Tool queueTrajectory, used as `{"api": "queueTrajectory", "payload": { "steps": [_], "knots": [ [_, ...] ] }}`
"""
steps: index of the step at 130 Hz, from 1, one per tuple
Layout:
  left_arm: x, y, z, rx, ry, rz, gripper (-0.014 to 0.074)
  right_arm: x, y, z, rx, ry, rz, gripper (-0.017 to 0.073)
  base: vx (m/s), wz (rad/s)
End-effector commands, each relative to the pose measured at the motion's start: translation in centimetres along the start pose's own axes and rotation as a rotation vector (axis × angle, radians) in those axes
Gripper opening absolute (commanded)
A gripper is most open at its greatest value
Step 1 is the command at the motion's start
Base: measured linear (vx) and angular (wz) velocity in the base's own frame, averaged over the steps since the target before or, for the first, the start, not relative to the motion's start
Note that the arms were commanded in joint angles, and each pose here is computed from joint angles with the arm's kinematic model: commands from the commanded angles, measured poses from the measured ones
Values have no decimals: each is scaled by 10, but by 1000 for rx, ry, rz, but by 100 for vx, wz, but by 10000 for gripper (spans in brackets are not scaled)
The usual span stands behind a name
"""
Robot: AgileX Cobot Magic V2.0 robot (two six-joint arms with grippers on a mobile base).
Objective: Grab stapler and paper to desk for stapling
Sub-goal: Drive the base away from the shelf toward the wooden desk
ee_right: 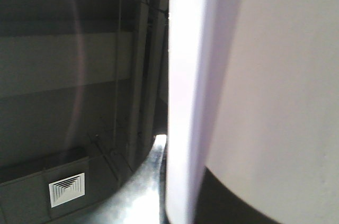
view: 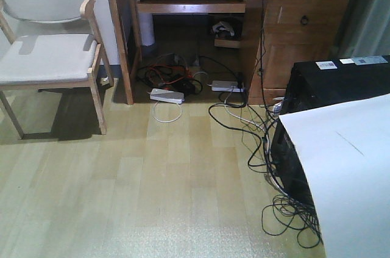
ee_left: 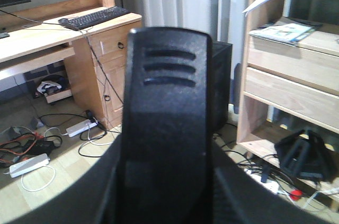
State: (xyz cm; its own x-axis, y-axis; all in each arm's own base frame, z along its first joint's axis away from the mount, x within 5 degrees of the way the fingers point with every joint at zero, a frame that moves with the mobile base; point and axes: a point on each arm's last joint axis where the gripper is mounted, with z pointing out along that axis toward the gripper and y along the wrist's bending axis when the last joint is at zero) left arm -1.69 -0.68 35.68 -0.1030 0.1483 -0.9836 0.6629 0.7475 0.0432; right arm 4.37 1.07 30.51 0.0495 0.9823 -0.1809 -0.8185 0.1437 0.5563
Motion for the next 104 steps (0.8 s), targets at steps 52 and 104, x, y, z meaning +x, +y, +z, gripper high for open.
{"api": "queueTrajectory", "payload": {
  "steps": [52, 104],
  "knots": [
    [-17, 1, -2, -5, -123, -13, -6, -2, 8, 6, -56, -11, -17, -6, 21, 1],
    [-17, 1, -2, -5, -123, -13, -6, -2, 8, 6, -57, -11, -17, -6, 25, 1]
  ]
}}
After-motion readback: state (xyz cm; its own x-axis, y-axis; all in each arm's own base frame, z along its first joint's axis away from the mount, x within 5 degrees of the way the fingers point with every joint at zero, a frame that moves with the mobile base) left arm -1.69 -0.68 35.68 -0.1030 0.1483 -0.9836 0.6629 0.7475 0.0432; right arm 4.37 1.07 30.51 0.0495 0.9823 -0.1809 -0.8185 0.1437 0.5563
